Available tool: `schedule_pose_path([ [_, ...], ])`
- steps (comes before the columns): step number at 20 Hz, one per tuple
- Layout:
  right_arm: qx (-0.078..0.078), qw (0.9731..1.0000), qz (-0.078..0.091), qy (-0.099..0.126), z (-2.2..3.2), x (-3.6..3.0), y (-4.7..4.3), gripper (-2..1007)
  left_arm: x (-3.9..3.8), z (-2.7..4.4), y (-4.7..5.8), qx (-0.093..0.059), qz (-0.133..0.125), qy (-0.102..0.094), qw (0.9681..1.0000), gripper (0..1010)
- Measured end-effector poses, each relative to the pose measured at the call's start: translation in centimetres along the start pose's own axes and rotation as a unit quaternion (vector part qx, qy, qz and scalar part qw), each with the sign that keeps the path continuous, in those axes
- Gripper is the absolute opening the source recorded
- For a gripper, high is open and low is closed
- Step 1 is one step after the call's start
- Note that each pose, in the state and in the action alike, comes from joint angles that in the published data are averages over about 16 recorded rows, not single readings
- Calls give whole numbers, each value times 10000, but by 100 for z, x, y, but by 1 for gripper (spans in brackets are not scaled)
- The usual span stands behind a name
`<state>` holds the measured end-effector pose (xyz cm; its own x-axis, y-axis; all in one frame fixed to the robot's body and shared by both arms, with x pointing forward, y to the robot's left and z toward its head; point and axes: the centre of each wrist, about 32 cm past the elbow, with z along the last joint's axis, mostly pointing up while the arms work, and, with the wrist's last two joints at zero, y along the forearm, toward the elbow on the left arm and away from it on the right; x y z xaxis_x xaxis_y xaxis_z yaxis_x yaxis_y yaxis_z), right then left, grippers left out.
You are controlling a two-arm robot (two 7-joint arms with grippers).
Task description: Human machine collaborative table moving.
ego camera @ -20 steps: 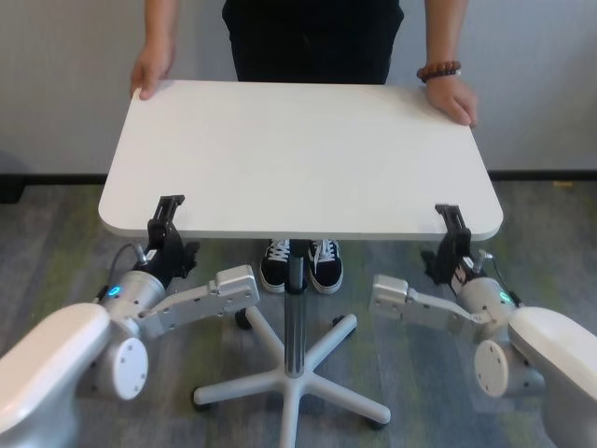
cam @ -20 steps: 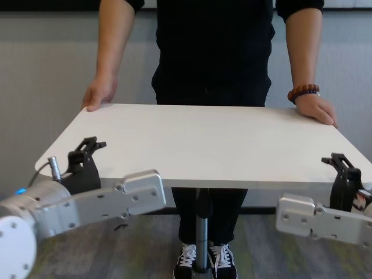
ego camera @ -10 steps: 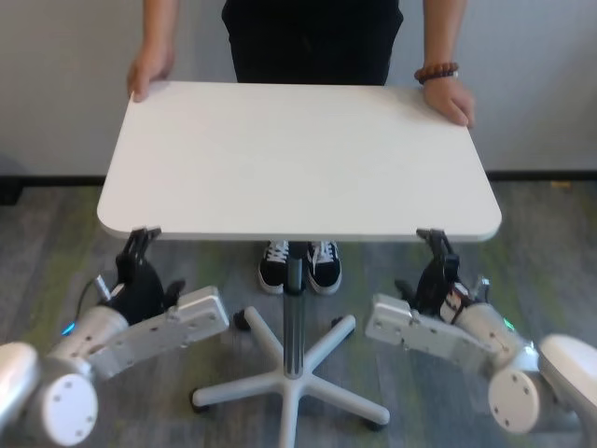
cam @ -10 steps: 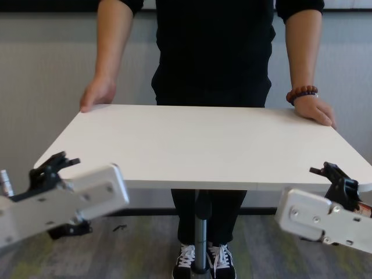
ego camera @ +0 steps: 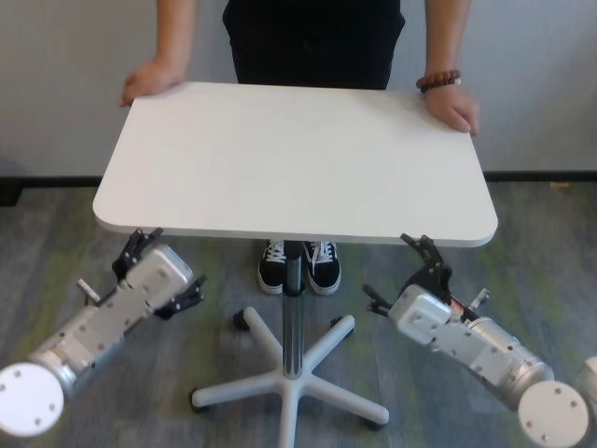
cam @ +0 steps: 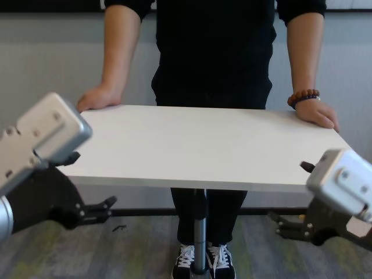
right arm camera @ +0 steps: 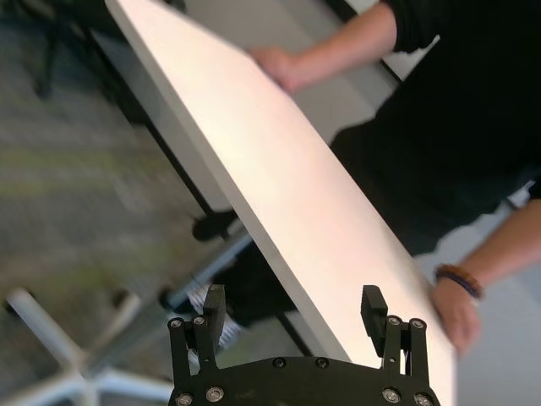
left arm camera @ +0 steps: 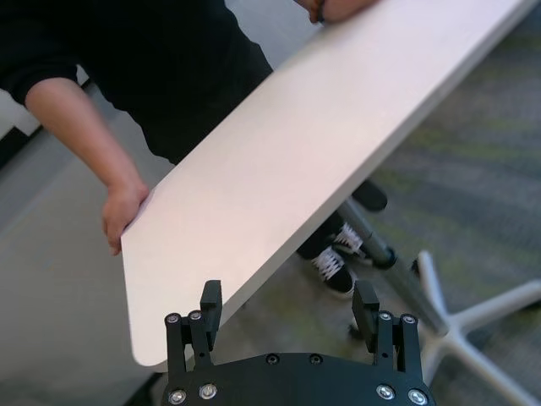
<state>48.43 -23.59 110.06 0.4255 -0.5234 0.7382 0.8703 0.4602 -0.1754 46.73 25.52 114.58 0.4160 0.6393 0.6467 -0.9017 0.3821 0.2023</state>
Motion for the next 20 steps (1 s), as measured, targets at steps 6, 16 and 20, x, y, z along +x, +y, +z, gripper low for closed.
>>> schedule_pose_path([
  [6,676,9961,36,566,32,48,-57,1002,90,64,135,-269,72,711,9971,1000],
  [16,1368,9884,-77,660,333,57,-351,1002,160,191,631,-518,360,777,9950,1000],
  [20,1478,9871,-136,606,480,46,-488,1002,164,251,795,-600,434,590,9955,1000],
])
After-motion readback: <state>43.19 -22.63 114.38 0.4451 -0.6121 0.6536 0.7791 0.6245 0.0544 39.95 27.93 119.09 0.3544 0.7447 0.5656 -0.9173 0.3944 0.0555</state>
